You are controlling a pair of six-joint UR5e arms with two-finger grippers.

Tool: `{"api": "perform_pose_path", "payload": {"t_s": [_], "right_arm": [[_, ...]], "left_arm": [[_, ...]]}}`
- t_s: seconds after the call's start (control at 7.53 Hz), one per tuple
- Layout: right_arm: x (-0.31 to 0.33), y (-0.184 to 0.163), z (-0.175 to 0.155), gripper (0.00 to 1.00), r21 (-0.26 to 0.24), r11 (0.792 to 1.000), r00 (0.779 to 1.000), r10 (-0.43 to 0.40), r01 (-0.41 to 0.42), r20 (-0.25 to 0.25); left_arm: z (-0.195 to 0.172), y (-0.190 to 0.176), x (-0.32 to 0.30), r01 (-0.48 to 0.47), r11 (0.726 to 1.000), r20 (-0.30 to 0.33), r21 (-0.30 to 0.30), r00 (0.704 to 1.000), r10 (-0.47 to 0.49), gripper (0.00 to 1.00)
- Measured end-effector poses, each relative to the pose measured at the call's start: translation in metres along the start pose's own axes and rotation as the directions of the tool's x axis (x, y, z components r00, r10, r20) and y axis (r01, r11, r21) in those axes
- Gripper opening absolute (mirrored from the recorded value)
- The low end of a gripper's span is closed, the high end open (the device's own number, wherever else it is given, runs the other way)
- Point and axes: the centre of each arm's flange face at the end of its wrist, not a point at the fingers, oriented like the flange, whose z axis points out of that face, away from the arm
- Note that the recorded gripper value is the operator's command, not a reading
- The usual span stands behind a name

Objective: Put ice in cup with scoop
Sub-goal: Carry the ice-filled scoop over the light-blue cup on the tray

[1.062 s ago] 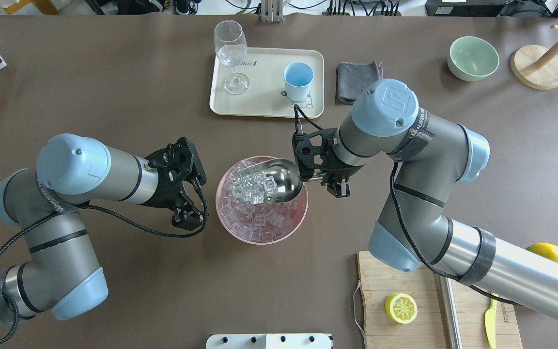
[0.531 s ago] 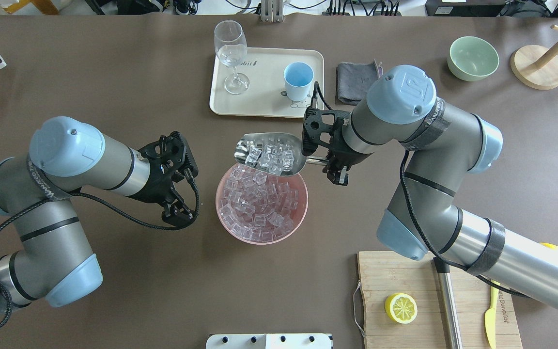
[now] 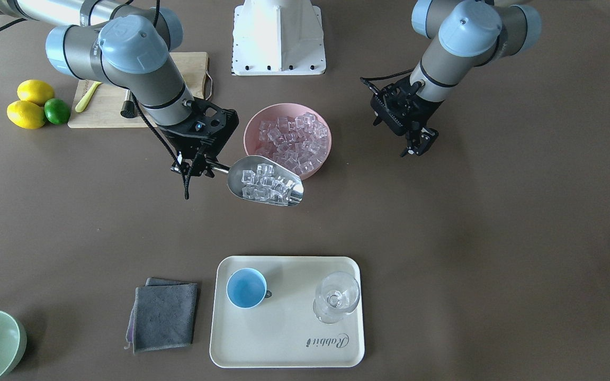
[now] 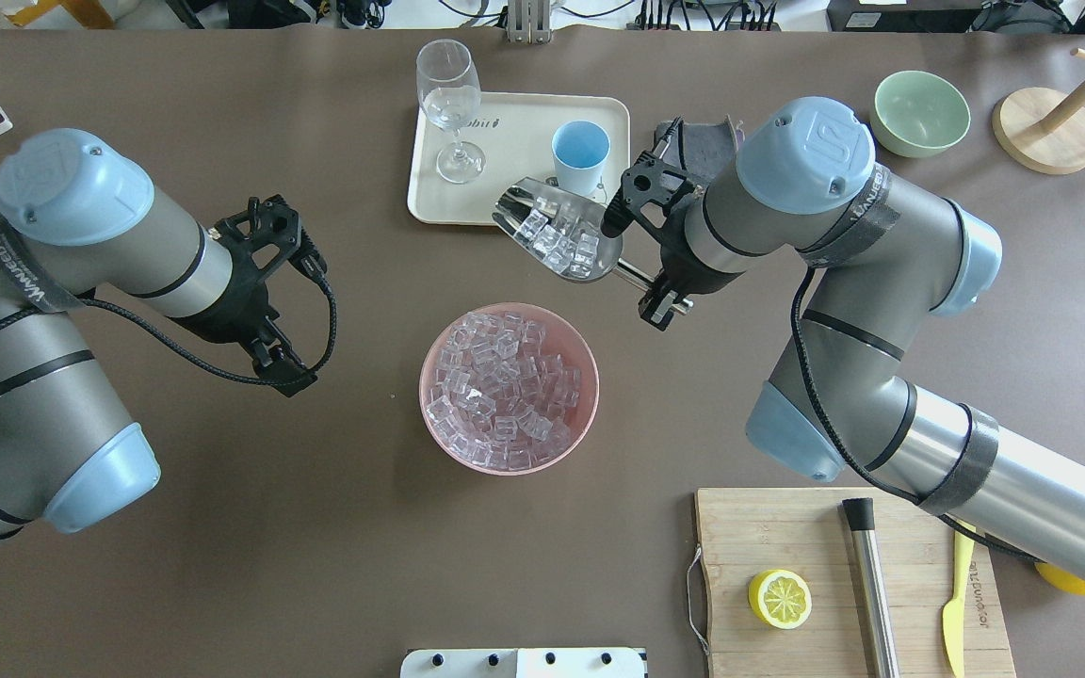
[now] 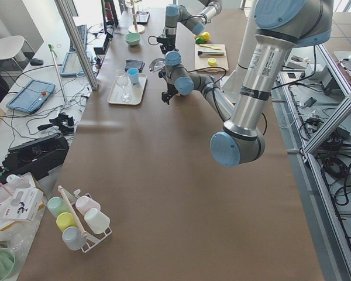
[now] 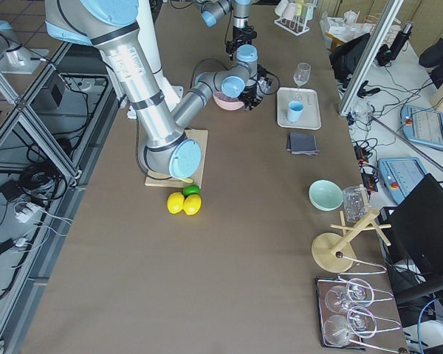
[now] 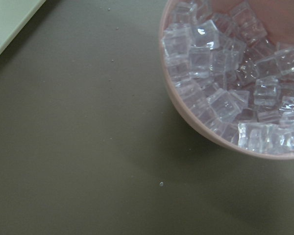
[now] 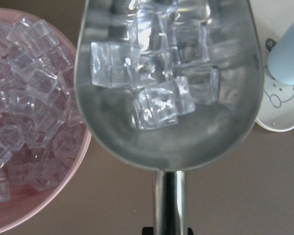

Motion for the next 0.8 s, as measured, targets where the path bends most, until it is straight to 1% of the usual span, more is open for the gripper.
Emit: {"api": "perform_pose_path", "payload": {"t_s": [0.13,0.27,0.4,0.53,0.66,0.8], "right_arm": [[0.008,0.002,-0.002,0.00,-0.005,0.993,0.993,0.120,-0.120,-0.012],[0.019,0.002,-0.007,0.00,-0.020,0.971,0.971,0.237,-0.238,-0.031],[0.032,0.000,-0.015,0.00,-0.041,0.943,0.943,0.329,-0.331,-0.053],[0.045,0.001,-0.024,0.00,-0.055,0.902,0.903,0.425,-0.429,-0.067],[0.057,0.002,-0.031,0.00,-0.062,0.859,0.860,0.504,-0.509,-0.075],[0.064,0.003,-0.035,0.00,-0.068,0.833,0.836,0.543,-0.548,-0.084]], "left_arm": [[-0.002,0.008,-0.011,0.064,0.995,0.021,-0.078,0.998,-0.062,0.98],[-0.002,0.016,-0.022,0.115,0.983,0.048,-0.141,0.993,-0.109,0.98],[-0.002,0.020,-0.030,0.111,0.979,0.069,-0.170,0.993,-0.100,0.98],[-0.003,0.021,-0.036,0.080,0.980,0.094,-0.183,0.993,-0.064,0.98],[-0.003,0.022,-0.040,0.056,0.980,0.110,-0.189,0.993,-0.036,0.98],[-0.005,0.023,-0.044,0.051,0.981,0.118,-0.190,0.993,-0.028,0.98]]}}
